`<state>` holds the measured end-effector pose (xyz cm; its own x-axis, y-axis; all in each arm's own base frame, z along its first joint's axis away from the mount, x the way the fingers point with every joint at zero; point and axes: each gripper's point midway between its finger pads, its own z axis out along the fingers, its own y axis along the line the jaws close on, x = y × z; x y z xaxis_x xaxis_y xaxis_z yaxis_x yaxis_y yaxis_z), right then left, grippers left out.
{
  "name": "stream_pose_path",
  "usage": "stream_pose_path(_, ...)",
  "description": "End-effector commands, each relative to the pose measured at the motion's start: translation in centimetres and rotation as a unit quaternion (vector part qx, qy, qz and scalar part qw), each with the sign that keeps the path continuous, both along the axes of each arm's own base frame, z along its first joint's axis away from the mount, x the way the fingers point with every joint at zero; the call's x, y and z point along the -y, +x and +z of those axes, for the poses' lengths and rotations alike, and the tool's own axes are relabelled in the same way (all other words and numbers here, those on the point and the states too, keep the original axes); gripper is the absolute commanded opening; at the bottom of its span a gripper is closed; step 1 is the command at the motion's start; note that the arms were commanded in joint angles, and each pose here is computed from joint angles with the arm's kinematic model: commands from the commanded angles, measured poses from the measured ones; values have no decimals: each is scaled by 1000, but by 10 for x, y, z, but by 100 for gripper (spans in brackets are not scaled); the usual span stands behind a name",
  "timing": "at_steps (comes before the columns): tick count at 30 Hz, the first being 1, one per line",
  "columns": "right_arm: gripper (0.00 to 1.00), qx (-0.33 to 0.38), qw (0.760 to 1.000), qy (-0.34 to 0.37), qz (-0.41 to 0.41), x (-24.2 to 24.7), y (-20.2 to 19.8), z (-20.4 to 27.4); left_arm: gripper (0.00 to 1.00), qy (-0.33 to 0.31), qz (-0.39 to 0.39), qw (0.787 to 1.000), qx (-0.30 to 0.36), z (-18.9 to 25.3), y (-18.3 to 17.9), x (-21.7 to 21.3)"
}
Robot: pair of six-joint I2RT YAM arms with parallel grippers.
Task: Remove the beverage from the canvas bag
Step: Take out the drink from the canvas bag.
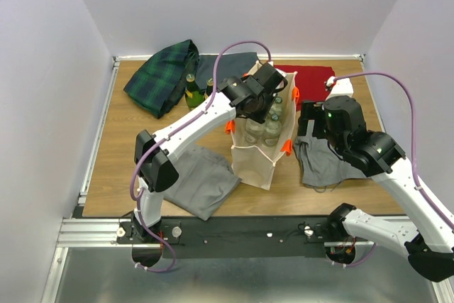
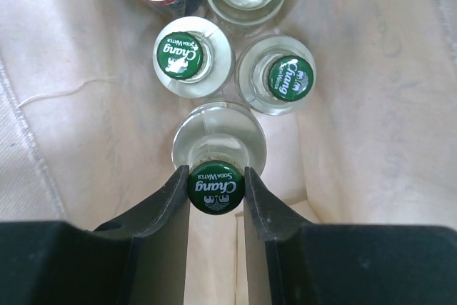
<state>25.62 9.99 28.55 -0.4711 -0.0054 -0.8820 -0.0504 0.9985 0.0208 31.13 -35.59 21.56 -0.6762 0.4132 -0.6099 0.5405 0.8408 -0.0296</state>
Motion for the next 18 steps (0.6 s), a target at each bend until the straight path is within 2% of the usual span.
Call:
stream_pose_path(1, 100, 12, 1000, 11, -11, 1, 1, 9, 0, -49, -14, 998, 48, 51, 4, 7)
stream_pose_path(18, 100, 14, 1000, 21, 1, -6, 3, 12, 0, -53, -54, 996, 39, 73, -14, 0)
